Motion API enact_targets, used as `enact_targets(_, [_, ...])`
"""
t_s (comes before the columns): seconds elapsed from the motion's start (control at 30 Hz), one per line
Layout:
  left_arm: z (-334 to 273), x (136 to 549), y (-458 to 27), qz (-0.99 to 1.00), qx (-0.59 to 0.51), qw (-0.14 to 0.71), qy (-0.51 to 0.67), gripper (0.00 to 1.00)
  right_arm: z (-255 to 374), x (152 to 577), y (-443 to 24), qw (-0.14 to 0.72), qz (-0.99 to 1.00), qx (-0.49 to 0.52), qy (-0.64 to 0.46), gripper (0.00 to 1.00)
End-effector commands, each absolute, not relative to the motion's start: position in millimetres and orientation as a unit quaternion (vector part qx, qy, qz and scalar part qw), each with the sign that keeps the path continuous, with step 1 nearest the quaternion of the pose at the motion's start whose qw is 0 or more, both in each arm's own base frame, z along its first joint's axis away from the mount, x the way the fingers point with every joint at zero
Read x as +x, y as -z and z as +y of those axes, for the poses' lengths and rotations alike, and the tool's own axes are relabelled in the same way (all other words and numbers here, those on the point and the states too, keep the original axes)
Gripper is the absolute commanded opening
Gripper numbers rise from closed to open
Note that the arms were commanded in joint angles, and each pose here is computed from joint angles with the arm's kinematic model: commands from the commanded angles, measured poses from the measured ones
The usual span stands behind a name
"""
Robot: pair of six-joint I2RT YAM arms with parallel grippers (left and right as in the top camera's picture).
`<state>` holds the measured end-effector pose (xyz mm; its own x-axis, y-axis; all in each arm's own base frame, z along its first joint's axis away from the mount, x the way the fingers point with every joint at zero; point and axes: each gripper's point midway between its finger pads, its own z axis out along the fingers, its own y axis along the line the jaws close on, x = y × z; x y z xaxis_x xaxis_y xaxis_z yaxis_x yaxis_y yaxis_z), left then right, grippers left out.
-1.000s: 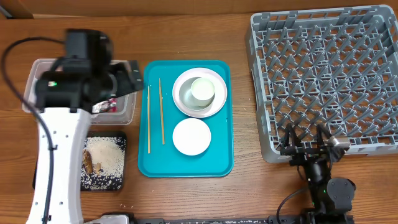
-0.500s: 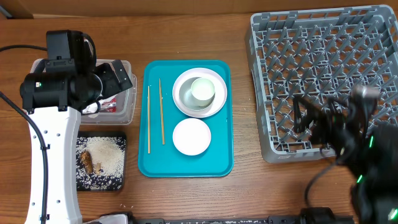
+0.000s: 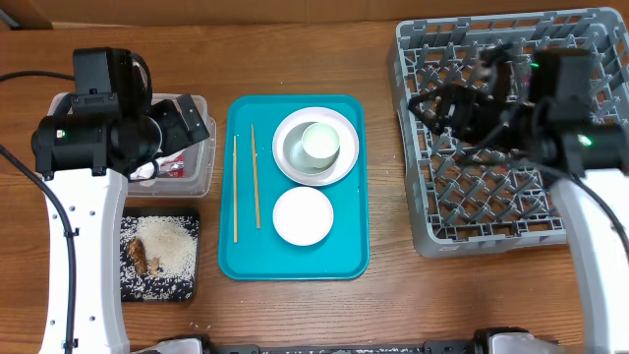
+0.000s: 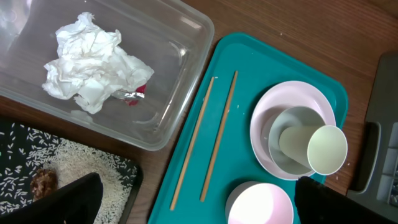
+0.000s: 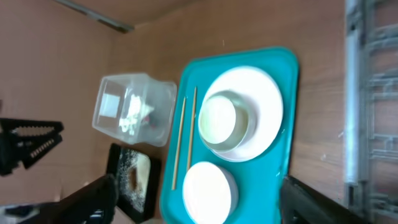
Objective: Sort waste into correct bins and load items into the dishwasher
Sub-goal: 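Move the right gripper over the white cup on the pink plate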
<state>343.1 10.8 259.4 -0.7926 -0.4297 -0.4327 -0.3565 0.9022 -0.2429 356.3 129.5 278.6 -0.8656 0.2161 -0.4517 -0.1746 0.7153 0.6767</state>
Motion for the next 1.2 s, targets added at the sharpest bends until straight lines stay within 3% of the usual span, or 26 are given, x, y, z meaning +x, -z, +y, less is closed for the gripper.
enact_targets(0.0, [11.5, 344.5, -265.4, 0.941, -0.211, 0.254, 0.076, 1.0, 159.3, 361.4, -264.0, 0.237, 0.899, -0.015, -0.368, 0.78])
enact_targets(0.13, [11.5, 344.5, -265.4, 0.941, -0.211, 0.254, 0.076, 1.0, 194.7, 367.5, -230.7, 0.229, 0.921, -0.051, -0.311, 0.6])
enact_targets(0.17, [11.5, 344.5, -265.4, 0.941, -0.211, 0.254, 0.076, 1.0, 202.0, 369.0, -224.3, 0.233, 0.925, -0.058, -0.294, 0.52])
enact_targets(0.2, [11.5, 344.5, -265.4, 0.941, -0.211, 0.254, 0.076, 1.0, 211.3, 371.3, -217.1, 0.242, 0.929, -0.069, -0.27, 0.38])
enact_targets(0.23, [11.5, 344.5, -265.4, 0.941, -0.211, 0.254, 0.076, 1.0, 215.4, 372.3, -214.2, 0.247, 0.931, -0.073, -0.258, 0.32])
enact_targets(0.33, [11.5, 344.5, -265.4, 0.941, -0.211, 0.254, 0.076, 1.0, 235.2, 375.6, -202.5, 0.267, 0.934, -0.094, -0.218, 0.24])
enact_targets(0.47, [11.5, 344.5, -265.4, 0.941, -0.211, 0.254, 0.076, 1.0, 260.0, 377.8, -187.7, 0.285, 0.934, -0.116, -0.184, 0.24])
enact_targets(0.73, [11.5, 344.5, -265.4, 0.941, -0.211, 0.254, 0.076, 1.0, 298.4, 379.8, -144.8, 0.272, 0.935, -0.147, -0.172, 0.35])
enact_targets(1.0, [11.5, 344.5, -265.4, 0.941, -0.211, 0.254, 0.076, 1.0, 312.8, 388.9, -118.5, 0.27, 0.933, -0.164, -0.17, 0.36])
enact_targets(1.17, [11.5, 344.5, -265.4, 0.941, -0.211, 0.254, 0.076, 1.0, 317.4, 393.3, -109.0, 0.275, 0.928, -0.189, -0.165, 0.45])
